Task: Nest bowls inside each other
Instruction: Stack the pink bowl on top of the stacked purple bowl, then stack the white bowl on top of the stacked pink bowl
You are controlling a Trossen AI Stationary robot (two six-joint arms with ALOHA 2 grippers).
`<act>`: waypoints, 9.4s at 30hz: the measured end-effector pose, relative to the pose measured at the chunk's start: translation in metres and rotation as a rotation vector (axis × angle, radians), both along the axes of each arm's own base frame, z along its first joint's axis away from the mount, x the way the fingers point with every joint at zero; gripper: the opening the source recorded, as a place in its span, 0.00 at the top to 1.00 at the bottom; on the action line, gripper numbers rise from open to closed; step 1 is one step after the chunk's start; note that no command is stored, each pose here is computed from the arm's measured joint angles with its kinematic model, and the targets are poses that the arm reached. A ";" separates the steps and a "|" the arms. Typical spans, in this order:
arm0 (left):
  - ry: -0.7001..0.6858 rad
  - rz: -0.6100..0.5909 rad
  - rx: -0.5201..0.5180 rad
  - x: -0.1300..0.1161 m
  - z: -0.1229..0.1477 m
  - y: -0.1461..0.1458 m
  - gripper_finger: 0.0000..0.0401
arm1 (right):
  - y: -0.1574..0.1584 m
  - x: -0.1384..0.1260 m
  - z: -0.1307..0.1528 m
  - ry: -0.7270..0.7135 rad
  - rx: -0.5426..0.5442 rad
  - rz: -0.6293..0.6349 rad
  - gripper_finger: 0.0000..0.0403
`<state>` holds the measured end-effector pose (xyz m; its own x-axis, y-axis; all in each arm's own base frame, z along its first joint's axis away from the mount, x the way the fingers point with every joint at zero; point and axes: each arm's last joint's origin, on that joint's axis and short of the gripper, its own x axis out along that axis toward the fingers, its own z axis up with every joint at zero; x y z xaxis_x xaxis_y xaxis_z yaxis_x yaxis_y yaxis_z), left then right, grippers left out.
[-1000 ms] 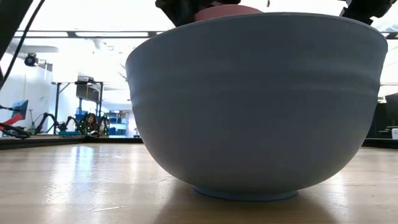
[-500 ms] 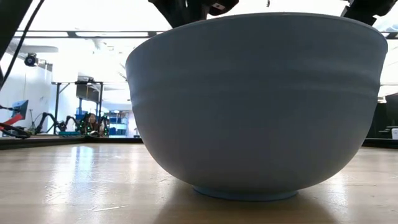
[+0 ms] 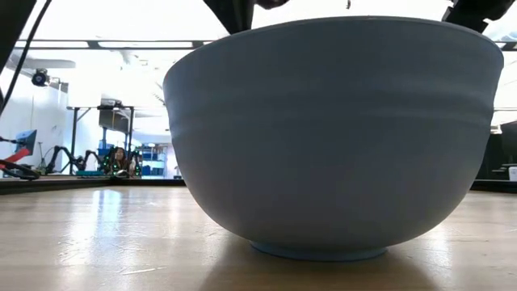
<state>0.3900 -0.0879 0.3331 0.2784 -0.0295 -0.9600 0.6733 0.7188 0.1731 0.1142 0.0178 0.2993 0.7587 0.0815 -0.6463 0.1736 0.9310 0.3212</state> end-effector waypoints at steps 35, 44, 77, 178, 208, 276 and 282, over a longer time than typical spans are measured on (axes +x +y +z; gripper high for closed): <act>0.457 0.322 -0.278 -0.072 -0.022 -0.011 1.00 | 0.002 0.012 0.001 -0.076 0.029 -0.021 0.98; 0.444 0.636 -0.332 -0.153 -0.043 0.002 1.00 | 0.007 0.045 -0.003 -0.124 0.038 -0.037 0.98; 0.384 0.767 -0.637 -0.213 -0.159 -0.010 0.53 | 0.039 0.115 0.000 -0.128 0.279 0.043 0.98; 0.297 1.284 -0.606 0.021 -0.025 0.131 0.79 | 0.013 0.037 0.026 -0.127 -0.197 0.086 0.98; 0.121 1.275 -0.500 -0.008 0.016 0.136 0.64 | 0.014 0.040 0.030 -0.174 -0.100 0.018 0.98; -0.134 1.059 -0.748 0.002 0.015 0.145 1.00 | 0.015 0.046 0.029 -0.180 -0.098 0.018 0.98; -0.123 0.909 -0.791 0.001 0.015 0.102 1.00 | 0.017 0.059 0.022 -0.144 -0.141 0.028 0.98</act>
<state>0.3906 0.0142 0.3483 0.5902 -0.3426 -0.7309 -0.1223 0.8570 -0.5006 0.1735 0.0349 0.3211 0.8429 0.0206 -0.5376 0.1084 0.9723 0.2073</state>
